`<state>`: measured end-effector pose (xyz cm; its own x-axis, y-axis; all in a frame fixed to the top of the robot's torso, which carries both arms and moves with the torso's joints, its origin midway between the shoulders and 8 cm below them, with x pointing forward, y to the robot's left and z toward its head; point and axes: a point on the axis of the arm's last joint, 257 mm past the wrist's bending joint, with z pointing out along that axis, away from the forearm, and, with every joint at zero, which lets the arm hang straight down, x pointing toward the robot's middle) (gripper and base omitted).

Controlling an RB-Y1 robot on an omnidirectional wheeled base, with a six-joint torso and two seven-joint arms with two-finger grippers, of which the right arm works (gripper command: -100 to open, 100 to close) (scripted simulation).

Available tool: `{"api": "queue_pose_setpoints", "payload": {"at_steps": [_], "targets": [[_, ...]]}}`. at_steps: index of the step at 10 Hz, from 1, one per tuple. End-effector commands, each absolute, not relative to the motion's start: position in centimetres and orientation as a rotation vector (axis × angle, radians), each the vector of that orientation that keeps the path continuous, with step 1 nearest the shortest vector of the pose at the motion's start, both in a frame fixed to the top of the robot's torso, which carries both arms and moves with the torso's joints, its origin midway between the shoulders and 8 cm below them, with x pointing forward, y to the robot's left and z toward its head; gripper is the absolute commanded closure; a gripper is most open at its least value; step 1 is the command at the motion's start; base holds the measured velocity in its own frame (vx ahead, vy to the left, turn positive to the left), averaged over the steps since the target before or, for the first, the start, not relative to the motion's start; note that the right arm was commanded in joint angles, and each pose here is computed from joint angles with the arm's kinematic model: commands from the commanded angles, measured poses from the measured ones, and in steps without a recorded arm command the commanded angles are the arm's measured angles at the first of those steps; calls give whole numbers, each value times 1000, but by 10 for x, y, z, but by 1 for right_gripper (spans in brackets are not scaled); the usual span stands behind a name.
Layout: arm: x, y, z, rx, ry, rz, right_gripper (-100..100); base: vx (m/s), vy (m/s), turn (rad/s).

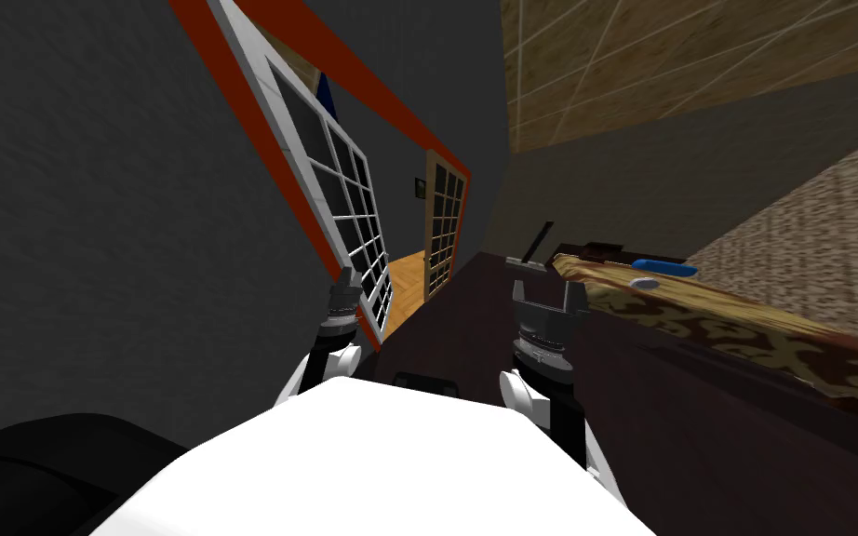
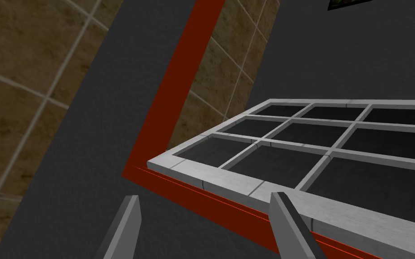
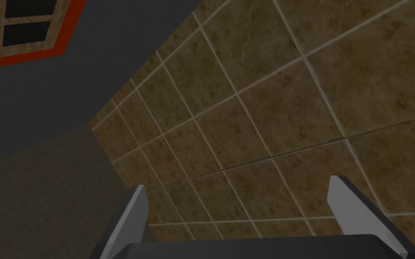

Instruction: Push the door open

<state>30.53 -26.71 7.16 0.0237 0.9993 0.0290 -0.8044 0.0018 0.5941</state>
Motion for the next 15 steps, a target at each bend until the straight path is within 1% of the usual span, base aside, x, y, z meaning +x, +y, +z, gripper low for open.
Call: {"api": "queue_pose_setpoints", "payload": {"at_steps": [1,5,7,15], "targets": [[310,-261,65,548,463,1567,-100,65,-7,122],[321,-245,45,616,445,1740,-100,198,-7,123],[327,-237,34,655,436,1826,-100,196,-45,111],[345,-198,-21,864,397,2175,-100,154,-32,132]]}}
